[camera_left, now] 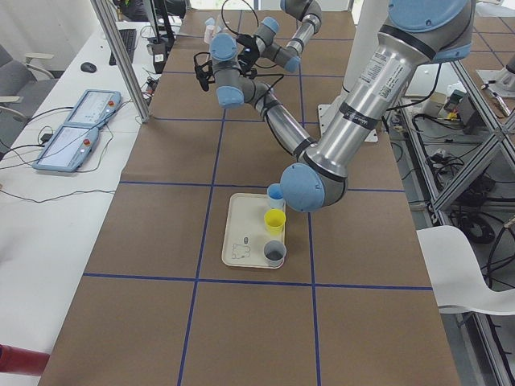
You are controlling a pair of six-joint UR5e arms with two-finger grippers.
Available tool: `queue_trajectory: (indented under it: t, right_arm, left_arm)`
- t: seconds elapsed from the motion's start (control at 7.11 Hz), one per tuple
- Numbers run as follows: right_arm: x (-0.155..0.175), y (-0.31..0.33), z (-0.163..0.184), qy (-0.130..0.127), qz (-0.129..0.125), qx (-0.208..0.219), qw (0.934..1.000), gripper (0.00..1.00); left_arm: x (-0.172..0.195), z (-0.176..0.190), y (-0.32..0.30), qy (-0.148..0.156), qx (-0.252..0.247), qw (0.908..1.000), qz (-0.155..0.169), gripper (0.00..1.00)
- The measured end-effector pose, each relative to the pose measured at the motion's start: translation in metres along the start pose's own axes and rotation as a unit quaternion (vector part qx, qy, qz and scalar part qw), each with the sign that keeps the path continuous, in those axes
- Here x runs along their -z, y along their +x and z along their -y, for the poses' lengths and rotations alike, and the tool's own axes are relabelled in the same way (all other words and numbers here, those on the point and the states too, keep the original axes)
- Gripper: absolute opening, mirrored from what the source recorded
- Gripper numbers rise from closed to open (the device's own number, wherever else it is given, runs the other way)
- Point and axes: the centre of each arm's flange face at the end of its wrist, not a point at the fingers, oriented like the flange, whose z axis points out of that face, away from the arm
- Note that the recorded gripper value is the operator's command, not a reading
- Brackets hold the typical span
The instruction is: Transfer IKEA cup to right arm and place on rack
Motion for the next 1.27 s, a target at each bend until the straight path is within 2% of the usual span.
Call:
queue_trajectory:
  t: [0.56, 1.13, 1.27]
  right_arm:
    - [0.001, 0.001, 0.001, 0.003, -0.008, 0.033, 0.9994, 0.99]
    - [0.001, 0.001, -0.001, 0.001, -0.008, 0.045, 0.9990, 0.91]
    - [0.001, 0.001, -0.001, 0.000, -0.009, 0.045, 0.9989, 0.80]
  left_arm:
    - [-0.014, -0.003, 0.015, -0.008, -0.005, 1.0000, 0.000, 0.00]
    - [-0.015, -0.005, 0.019, -0.010, -0.009, 0.9999, -0.001, 0.00]
    - [-0.015, -0.006, 0.021, -0.010, -0.010, 0.9999, -0.002, 0.00]
